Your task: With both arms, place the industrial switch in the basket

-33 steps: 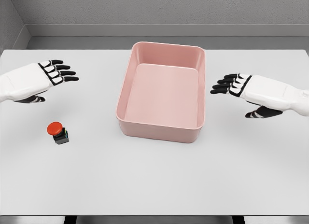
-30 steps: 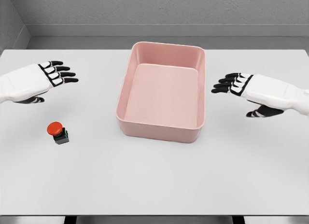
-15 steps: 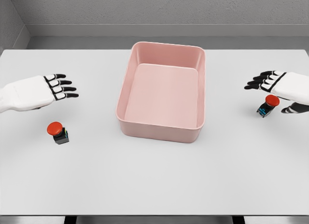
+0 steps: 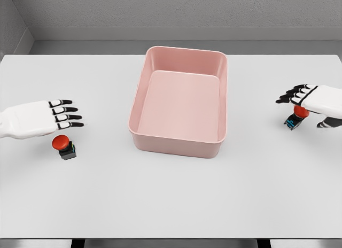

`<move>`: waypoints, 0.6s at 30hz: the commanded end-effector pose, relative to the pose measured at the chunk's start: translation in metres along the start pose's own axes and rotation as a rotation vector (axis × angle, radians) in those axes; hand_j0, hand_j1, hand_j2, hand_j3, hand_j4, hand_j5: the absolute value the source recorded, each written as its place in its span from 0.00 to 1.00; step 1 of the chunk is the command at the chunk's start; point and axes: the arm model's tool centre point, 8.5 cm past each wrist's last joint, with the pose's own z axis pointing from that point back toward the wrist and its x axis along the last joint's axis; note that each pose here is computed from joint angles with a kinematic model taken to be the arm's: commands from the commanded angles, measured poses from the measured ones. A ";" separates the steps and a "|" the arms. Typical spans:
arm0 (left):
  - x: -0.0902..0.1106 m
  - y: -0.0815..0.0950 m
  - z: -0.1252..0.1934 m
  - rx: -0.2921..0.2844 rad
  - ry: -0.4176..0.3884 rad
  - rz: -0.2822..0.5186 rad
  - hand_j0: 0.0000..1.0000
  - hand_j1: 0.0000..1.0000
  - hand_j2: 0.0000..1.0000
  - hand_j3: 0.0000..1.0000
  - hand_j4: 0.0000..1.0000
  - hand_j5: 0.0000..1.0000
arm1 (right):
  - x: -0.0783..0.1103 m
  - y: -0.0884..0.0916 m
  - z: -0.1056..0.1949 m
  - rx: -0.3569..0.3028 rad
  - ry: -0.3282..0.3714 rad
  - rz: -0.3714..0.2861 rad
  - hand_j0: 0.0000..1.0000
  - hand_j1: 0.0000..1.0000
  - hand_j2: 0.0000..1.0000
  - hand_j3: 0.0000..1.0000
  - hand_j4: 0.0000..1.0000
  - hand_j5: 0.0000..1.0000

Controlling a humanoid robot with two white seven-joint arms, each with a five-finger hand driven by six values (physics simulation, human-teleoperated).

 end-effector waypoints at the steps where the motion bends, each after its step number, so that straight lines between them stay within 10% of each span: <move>1: -0.002 -0.001 0.008 -0.008 0.008 0.005 1.00 1.00 1.00 1.00 1.00 1.00 | -0.007 0.014 -0.006 0.013 0.024 -0.037 1.00 1.00 1.00 1.00 1.00 1.00; 18: 0.015 -0.002 -0.001 0.011 -0.043 0.059 1.00 1.00 1.00 1.00 1.00 1.00 | -0.009 0.028 -0.031 0.053 0.032 -0.043 1.00 1.00 1.00 1.00 1.00 1.00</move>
